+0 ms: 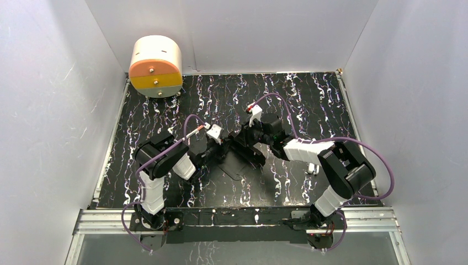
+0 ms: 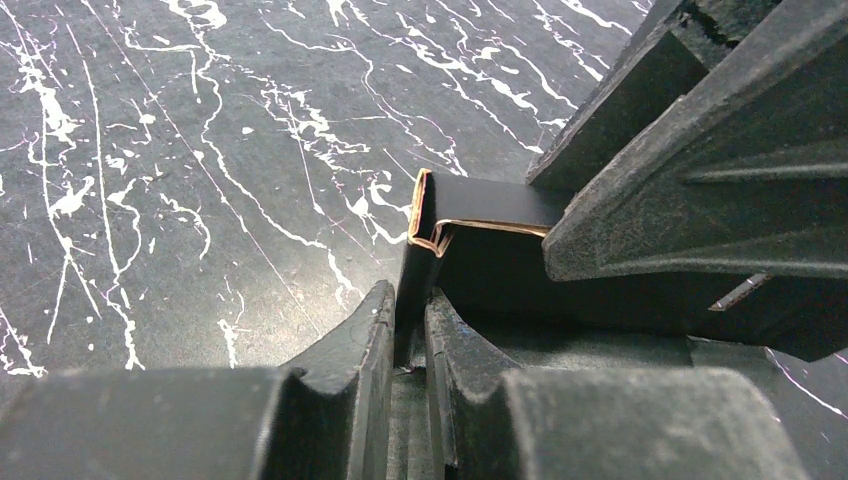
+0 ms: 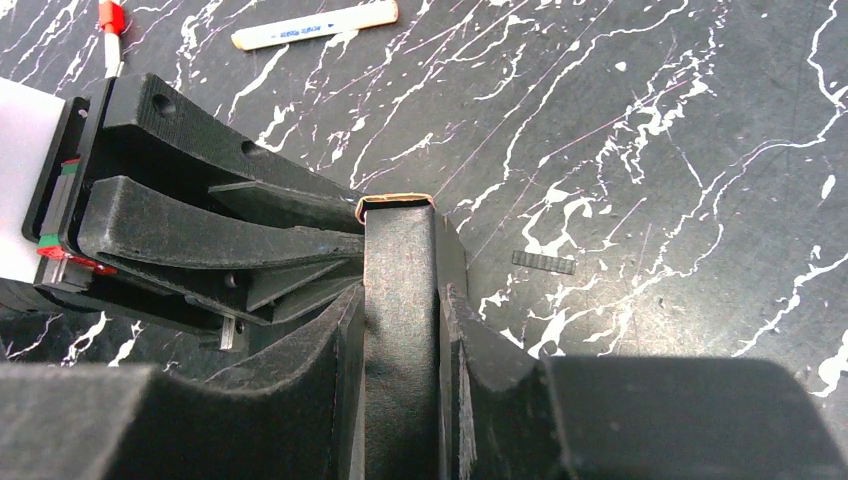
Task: Fold the paper box
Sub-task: Fold the paper box at the center of the board.
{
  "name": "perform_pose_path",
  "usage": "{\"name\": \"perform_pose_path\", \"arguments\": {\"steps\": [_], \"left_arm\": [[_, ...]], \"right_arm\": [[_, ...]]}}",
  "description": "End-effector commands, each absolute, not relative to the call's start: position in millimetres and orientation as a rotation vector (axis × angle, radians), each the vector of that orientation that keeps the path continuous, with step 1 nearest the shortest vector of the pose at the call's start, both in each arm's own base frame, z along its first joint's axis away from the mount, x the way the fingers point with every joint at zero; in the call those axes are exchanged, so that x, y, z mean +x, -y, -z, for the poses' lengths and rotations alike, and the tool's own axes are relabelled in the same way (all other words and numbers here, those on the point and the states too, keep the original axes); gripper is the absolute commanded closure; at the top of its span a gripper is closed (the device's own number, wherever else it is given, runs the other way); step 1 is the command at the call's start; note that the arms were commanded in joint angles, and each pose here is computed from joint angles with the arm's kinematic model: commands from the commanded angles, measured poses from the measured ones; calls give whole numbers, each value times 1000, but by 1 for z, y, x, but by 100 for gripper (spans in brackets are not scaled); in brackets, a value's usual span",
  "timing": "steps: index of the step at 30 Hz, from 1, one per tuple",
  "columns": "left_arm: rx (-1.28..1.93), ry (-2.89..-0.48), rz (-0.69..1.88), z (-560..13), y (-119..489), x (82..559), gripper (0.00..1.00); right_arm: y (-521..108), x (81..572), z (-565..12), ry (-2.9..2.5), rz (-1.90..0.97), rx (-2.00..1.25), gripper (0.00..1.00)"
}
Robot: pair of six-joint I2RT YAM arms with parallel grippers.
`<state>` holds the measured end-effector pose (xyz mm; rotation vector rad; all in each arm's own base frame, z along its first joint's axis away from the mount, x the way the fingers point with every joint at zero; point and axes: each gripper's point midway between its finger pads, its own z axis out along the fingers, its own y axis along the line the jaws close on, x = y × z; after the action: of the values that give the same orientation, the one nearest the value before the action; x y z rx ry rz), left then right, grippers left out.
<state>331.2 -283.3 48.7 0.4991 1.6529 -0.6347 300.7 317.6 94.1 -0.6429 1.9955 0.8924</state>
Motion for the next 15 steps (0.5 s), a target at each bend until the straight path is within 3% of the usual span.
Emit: {"name": "perform_pose_path", "arguments": {"steps": [1,8,10,15], "left_arm": [[415,-1509,611,-91,295,354,93],[303,-1479,553,-97,295,367,96],[247,-1480,504,-96,293,371,100],[92,-1481,328,-97,277,378,100]], "right_arm": [[-337,266,-85,-2050,-1004,-725,71],[-340,260,-85,-2069,-1020,-716,72],[-341,258,-83,-2078,-1018,-707,72],[-337,259,-84,-2088,-988,-677,72]]}}
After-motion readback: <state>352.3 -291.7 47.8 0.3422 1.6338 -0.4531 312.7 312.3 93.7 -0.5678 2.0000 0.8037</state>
